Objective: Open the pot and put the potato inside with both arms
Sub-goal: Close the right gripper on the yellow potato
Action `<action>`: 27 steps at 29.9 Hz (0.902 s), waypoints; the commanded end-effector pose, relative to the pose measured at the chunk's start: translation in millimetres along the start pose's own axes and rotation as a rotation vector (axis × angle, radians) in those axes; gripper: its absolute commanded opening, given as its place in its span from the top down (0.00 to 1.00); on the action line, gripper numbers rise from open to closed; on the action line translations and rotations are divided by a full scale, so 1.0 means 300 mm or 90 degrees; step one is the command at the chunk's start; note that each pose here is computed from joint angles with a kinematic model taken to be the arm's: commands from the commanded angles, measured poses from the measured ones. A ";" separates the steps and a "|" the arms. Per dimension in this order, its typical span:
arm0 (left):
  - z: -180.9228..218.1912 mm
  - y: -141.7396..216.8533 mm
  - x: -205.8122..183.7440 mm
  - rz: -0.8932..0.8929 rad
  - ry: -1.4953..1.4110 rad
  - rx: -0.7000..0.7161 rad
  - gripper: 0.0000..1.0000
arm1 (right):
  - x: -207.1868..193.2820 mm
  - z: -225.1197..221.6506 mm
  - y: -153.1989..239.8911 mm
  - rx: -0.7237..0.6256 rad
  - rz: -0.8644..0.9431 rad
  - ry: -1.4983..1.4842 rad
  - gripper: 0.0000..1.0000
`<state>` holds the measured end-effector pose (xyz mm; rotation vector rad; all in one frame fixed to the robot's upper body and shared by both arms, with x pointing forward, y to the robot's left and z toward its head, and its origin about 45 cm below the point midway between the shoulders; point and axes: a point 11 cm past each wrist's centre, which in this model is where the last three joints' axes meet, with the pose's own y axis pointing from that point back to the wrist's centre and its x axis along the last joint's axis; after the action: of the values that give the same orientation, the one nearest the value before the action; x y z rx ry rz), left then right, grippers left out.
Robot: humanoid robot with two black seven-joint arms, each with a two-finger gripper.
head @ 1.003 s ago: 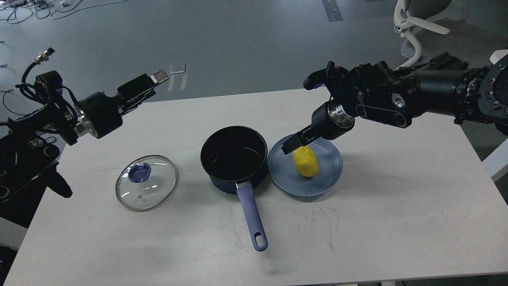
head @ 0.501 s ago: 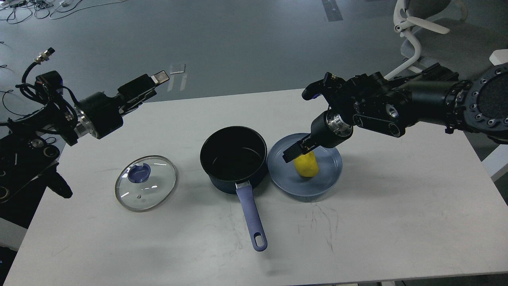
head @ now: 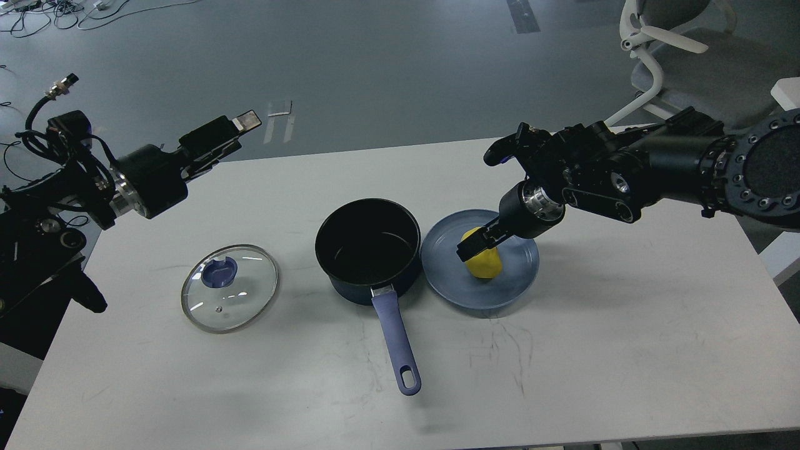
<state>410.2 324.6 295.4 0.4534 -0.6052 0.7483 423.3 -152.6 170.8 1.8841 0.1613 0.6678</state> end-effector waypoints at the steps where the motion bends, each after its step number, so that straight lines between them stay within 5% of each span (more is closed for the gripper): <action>1: 0.000 0.000 -0.002 0.000 0.001 -0.001 0.02 | -0.020 0.005 -0.025 0.001 -0.004 -0.006 0.00; 13: 0.000 0.000 -0.002 0.001 0.001 -0.001 0.02 | -0.032 0.010 -0.047 0.000 -0.004 -0.011 0.10; 17: 0.001 -0.001 -0.004 0.000 0.002 -0.002 0.02 | -0.032 0.010 -0.047 0.000 -0.004 -0.011 0.36; 21: 0.002 -0.003 -0.004 0.001 0.002 -0.003 0.02 | -0.034 0.012 -0.047 -0.002 -0.005 -0.010 0.77; 27: 0.002 -0.003 -0.004 0.001 0.002 -0.003 0.02 | -0.023 0.008 -0.038 -0.001 -0.003 -0.007 0.86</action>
<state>410.0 323.1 295.1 0.4468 -0.6041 0.7486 419.3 -153.4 154.0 1.8871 0.1581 0.6473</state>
